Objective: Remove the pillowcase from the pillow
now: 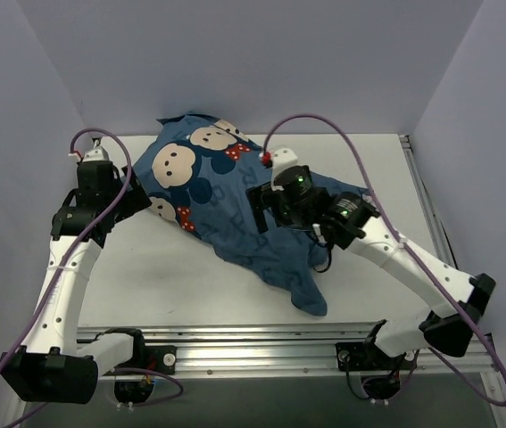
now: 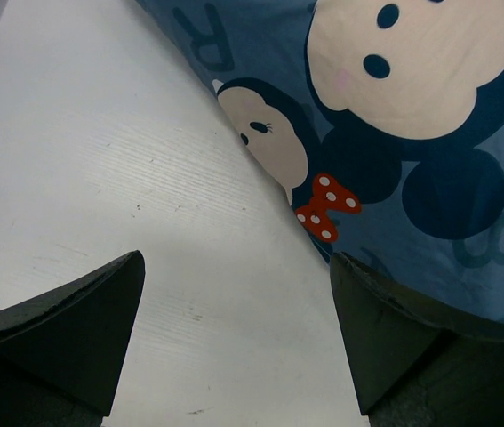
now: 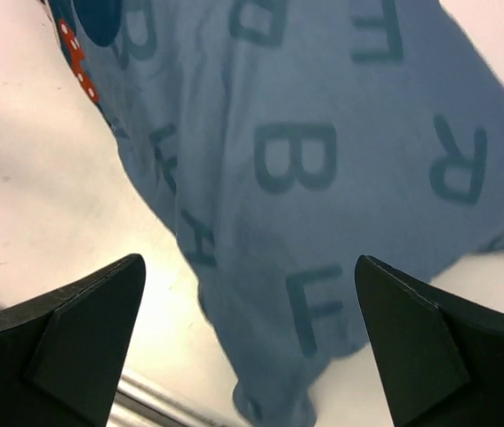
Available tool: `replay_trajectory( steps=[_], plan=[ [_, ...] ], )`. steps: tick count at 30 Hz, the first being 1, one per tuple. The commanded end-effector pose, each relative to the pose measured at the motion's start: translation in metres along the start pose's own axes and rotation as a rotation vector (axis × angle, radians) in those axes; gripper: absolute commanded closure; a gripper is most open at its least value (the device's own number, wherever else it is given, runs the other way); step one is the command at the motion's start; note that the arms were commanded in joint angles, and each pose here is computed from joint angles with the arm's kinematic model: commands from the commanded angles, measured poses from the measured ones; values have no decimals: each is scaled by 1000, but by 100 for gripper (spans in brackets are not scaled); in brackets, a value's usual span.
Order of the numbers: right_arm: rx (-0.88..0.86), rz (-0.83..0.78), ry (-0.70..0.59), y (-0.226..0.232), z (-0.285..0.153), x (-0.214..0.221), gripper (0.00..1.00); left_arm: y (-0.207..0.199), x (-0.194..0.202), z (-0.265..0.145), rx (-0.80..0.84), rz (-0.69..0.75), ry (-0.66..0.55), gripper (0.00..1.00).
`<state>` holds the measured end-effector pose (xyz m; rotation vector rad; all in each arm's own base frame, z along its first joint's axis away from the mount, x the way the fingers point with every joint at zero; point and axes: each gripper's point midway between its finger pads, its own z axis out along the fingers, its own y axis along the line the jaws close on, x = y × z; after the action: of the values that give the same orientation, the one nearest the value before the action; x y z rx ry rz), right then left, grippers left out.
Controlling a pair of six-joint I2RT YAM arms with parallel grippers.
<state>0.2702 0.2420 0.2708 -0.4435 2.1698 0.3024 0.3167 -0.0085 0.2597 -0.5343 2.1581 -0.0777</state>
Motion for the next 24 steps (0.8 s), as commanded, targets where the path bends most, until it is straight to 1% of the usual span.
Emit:
replay_trajectory(
  steps=[1,2,4,5,7,8,9,12,15,16,18,19,20,22,23,24],
  plan=[
    [83,-268,53,13,31,7,0,5,5,13,-27,-32,0,6],
    [119,-354,57,17,48,7,0,11,9,14,-48,-34,16,6],
    [115,-448,44,37,59,5,0,19,14,17,-72,-42,34,6],
    [141,-515,67,41,75,10,0,28,20,19,-93,-50,48,6],
    [158,-571,49,53,84,8,0,35,28,20,-108,-56,67,6],
    [170,-595,42,60,97,11,0,39,35,19,-113,-53,78,6],
    [198,-642,39,60,102,11,0,53,34,19,-146,-82,75,6],
    [216,-708,45,72,128,24,0,65,41,16,-159,-97,81,6],
    [283,-788,51,71,153,38,0,70,45,12,-166,-97,84,6],
    [359,-828,50,63,155,37,0,71,45,11,-167,-95,82,6],
    [424,-869,65,59,173,50,0,74,45,7,-174,-91,76,6],
    [489,-892,56,53,175,47,0,75,46,6,-176,-91,73,6],
    [519,-926,82,50,186,58,0,75,46,4,-174,-90,69,6],
    [570,-952,97,45,193,62,0,76,45,3,-175,-88,64,6],
    [584,-975,118,44,199,69,4,76,45,1,-173,-87,62,6],
    [588,-967,111,46,200,65,22,76,45,0,-173,-87,62,6]
  ],
)
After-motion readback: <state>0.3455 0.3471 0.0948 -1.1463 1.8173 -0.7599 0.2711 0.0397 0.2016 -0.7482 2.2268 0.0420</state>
